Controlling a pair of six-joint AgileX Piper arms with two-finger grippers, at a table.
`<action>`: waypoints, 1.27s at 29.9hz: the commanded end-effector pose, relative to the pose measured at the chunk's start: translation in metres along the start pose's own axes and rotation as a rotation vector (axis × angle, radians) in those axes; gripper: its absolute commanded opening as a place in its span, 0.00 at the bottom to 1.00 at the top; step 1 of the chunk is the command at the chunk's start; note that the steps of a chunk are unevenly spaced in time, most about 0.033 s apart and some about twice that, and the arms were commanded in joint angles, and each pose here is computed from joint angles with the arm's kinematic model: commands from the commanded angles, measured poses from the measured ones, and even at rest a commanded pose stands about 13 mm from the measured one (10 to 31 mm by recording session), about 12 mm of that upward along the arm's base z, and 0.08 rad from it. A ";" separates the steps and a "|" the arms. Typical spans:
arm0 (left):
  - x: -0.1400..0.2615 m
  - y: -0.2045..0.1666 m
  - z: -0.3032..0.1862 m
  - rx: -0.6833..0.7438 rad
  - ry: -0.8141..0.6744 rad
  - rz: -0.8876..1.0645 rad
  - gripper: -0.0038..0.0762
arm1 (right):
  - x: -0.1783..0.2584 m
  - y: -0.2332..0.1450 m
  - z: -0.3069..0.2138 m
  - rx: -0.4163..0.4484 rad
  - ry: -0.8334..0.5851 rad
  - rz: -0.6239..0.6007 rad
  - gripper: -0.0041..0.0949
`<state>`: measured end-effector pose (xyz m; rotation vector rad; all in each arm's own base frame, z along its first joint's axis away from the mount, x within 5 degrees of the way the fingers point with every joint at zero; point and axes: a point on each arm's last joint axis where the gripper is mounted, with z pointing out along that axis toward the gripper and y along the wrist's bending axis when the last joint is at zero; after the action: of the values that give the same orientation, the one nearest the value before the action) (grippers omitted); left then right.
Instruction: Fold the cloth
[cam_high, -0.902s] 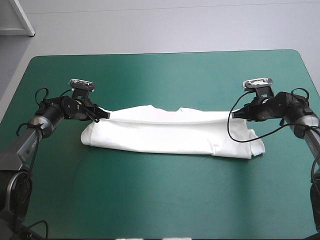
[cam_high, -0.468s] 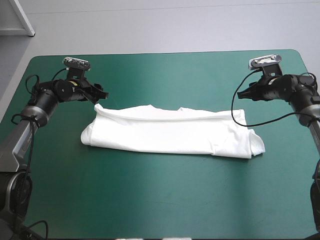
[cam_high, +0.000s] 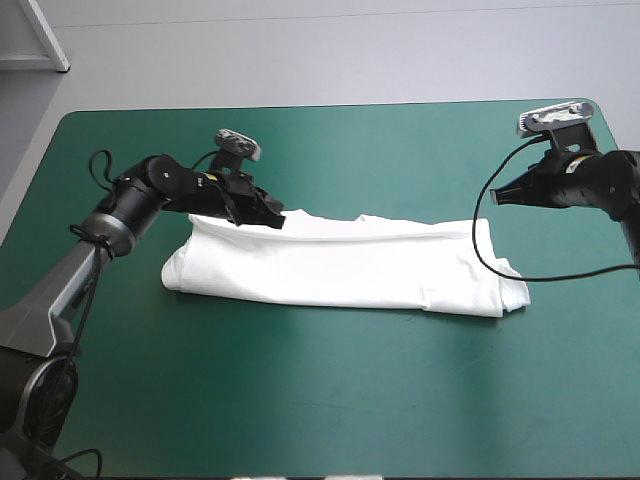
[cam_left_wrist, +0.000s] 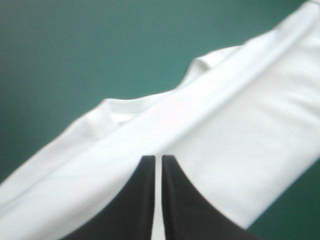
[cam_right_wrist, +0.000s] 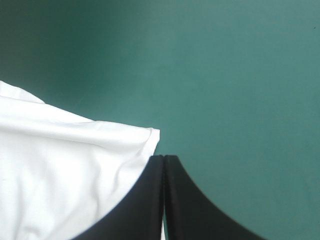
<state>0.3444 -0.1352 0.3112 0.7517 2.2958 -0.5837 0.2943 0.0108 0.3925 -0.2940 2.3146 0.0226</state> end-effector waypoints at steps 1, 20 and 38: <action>-0.013 -0.044 -0.001 0.099 -0.067 0.052 0.07 | -0.001 0.004 -0.046 0.022 -0.134 0.026 0.03; 0.027 -0.055 0.110 0.184 0.186 0.009 0.07 | 0.079 0.016 -0.013 0.011 -0.021 0.169 0.04; 0.039 -0.051 0.123 0.199 0.252 0.005 0.07 | 0.107 0.012 0.083 -0.040 0.247 0.206 0.89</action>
<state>0.3439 -0.2267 0.1973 0.9615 2.5125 -0.7428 0.2698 0.0105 0.2528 -0.0829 2.6562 0.1289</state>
